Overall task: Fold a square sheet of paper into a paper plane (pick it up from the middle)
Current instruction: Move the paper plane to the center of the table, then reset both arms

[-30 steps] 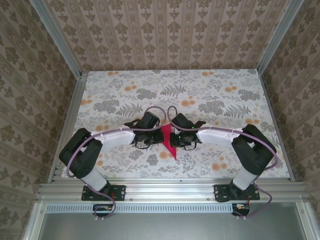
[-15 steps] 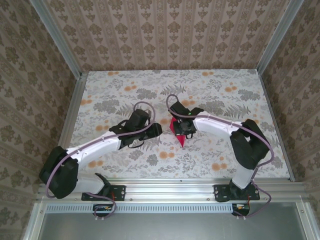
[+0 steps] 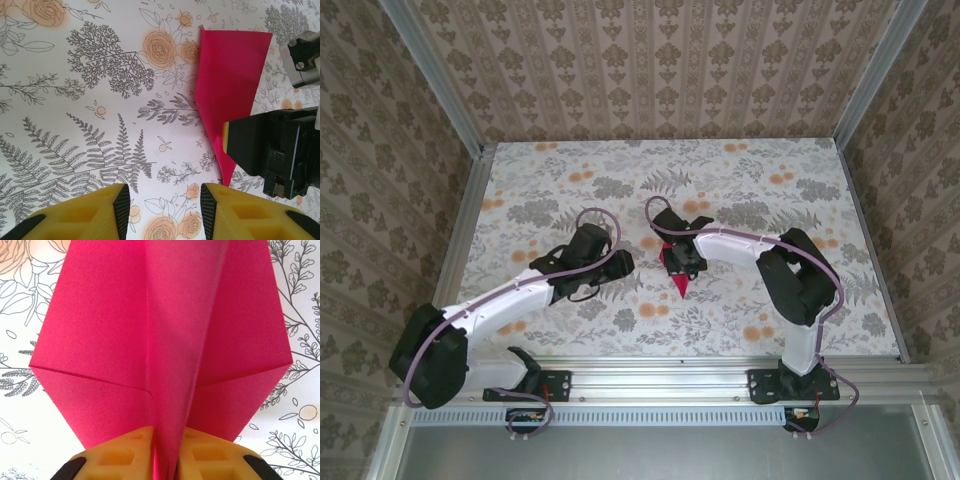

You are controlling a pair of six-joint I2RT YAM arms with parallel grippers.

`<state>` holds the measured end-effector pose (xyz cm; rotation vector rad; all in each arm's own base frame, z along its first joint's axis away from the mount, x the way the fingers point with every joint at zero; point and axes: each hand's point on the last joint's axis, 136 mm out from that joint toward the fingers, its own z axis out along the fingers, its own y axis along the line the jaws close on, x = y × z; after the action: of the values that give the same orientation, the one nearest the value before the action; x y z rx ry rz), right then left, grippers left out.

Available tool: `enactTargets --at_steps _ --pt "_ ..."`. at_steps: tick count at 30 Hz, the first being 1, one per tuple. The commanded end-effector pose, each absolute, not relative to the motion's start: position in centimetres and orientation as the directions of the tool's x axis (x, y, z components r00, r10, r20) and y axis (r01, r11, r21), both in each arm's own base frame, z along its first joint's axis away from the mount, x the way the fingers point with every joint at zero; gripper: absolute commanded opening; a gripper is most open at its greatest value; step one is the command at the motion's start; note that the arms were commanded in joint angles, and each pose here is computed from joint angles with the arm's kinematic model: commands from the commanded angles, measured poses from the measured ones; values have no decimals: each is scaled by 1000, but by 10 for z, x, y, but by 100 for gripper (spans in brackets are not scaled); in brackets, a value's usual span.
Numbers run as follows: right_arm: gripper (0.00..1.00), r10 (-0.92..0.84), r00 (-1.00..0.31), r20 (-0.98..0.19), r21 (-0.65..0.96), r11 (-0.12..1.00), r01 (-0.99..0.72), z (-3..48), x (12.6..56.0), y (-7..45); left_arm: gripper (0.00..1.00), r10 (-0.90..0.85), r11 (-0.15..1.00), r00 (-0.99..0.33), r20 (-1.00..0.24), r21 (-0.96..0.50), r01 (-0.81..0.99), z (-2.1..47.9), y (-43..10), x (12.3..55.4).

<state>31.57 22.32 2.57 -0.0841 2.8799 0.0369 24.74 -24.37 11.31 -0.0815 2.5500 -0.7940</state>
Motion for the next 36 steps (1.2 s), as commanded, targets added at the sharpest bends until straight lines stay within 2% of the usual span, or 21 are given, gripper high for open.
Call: enactTargets --at_steps 1,6,9,11,14,15,18,21,25,28,31,34,36 --pt "19 -57 -970 -237 4 998 -59 21 315 220 44 -203 841 -888 -412 -538 58 112 -236 246" --pt "19 -60 -983 -173 -34 998 -55 0 305 214 44 -199 842 -886 -418 -535 64 114 -236 247" --pt "22 -70 -982 -175 -59 996 -60 3 304 212 44 -198 847 -884 -424 -528 64 115 -234 248" --pt "28 -80 -978 -192 -56 996 -70 17 307 214 44 -192 853 -881 -433 -517 68 116 -233 248" --pt "33 -91 -959 -268 -35 996 -85 55 317 218 45 -184 876 -865 -467 -477 71 121 -224 252" --pt "37 -90 -947 -307 -36 996 -83 74 322 217 47 -183 885 -855 -485 -459 71 125 -220 253" --pt "46 -90 -911 -401 -29 996 -86 121 330 209 55 -174 913 -814 -554 -401 78 139 -204 258" --pt "52 -89 -865 -494 -29 996 -86 164 332 196 71 -179 942 -764 -620 -332 48 149 -179 265" --pt "60 -63 -741 -669 -90 996 -3 219 333 148 85 -167 978 -691 -703 -209 -24 162 -130 275" --pt "85 -11 -618 -786 -122 983 137 242 333 91 91 -131 990 -628 -767 -70 -121 174 -85 282" --pt "99 57 -554 -830 -118 954 275 230 332 31 92 -132 970 -574 -808 15 -244 182 -41 287" --pt "100 65 -526 -848 -151 922 357 200 333 -16 93 -183 923 -548 -816 49 -381 172 6 290" --pt "100 80 -534 -842 -162 906 390 174 333 -38 93 -173 912 -540 -824 73 -404 166 22 293"
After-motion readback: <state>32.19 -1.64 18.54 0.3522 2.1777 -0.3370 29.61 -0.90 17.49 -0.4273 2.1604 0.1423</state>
